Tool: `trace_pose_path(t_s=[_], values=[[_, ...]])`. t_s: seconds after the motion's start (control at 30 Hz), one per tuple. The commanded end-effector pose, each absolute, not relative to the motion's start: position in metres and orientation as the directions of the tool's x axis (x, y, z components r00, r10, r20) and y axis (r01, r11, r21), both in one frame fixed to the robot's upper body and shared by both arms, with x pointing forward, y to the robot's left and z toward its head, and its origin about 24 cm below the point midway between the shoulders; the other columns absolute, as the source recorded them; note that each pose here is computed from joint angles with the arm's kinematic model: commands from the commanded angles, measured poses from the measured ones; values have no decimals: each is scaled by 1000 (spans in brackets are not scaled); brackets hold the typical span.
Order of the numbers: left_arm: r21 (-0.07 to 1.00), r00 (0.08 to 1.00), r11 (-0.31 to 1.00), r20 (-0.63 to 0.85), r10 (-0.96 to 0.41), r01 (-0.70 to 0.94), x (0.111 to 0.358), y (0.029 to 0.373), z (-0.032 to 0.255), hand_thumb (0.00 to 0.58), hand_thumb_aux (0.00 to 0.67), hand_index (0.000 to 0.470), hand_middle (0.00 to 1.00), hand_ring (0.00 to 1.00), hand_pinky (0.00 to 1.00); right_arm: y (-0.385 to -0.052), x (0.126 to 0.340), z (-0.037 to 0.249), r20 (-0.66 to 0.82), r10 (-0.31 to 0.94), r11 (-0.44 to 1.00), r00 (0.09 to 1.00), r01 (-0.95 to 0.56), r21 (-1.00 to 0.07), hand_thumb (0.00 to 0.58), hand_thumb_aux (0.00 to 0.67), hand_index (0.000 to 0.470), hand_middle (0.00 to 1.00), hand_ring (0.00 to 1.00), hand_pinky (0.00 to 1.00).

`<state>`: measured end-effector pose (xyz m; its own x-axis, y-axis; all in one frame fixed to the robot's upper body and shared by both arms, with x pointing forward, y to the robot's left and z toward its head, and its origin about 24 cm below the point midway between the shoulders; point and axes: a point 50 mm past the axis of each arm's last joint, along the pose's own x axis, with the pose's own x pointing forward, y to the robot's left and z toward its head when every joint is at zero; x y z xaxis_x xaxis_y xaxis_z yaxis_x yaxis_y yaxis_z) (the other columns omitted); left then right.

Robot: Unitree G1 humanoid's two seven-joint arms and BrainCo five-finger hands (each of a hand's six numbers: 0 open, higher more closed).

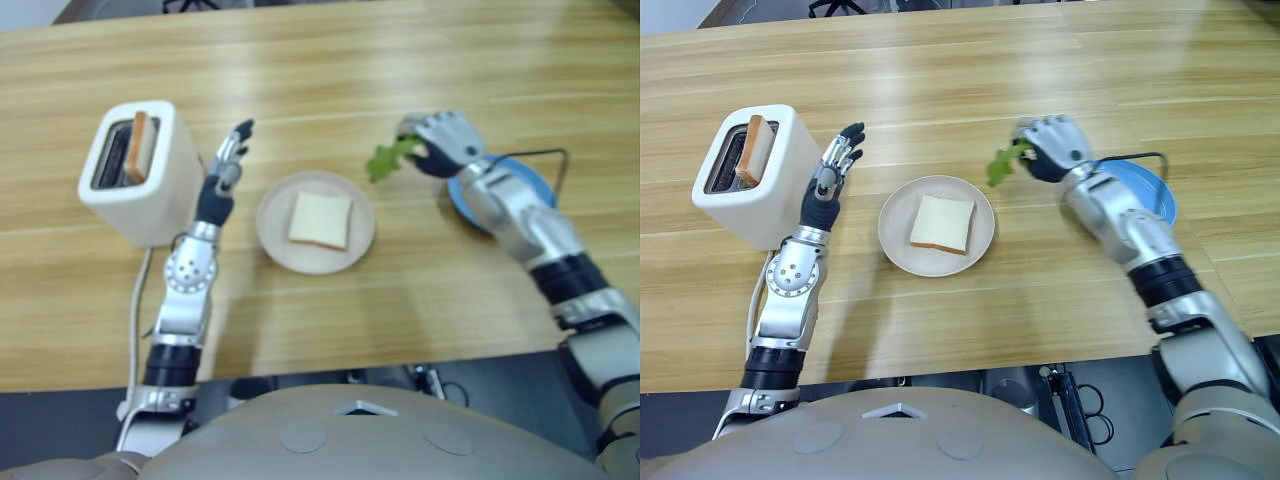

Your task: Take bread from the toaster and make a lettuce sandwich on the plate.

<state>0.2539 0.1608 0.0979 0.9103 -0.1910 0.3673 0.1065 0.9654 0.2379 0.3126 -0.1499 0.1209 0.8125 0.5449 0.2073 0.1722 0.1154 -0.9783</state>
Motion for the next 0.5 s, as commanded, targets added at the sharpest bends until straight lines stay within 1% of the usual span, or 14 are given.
trace_pose_path(t_s=[0.03,0.13,0.3,0.43,0.5], values=[[222,924,971,345,-165,90,257,168,93,0,0,0,0,0,0,-110,308,113,175,615,145,769,108,-984,580,670,460,1000,1000,1000],[216,926,972,342,-161,90,259,167,92,0,0,0,0,0,0,-87,305,111,180,647,182,741,80,-980,580,670,460,1000,1000,1000],[215,927,972,336,-168,98,260,165,90,0,0,0,0,0,0,-67,305,109,189,662,223,725,50,-974,580,670,460,1000,1000,1000],[218,926,971,336,-170,99,261,164,89,0,0,0,0,0,0,-61,303,90,122,678,191,725,-14,-981,580,670,460,1000,1000,1000],[221,926,970,335,-173,101,261,164,89,0,0,0,0,0,0,-65,301,77,77,676,165,733,-49,-985,580,670,460,1000,1000,1000]])
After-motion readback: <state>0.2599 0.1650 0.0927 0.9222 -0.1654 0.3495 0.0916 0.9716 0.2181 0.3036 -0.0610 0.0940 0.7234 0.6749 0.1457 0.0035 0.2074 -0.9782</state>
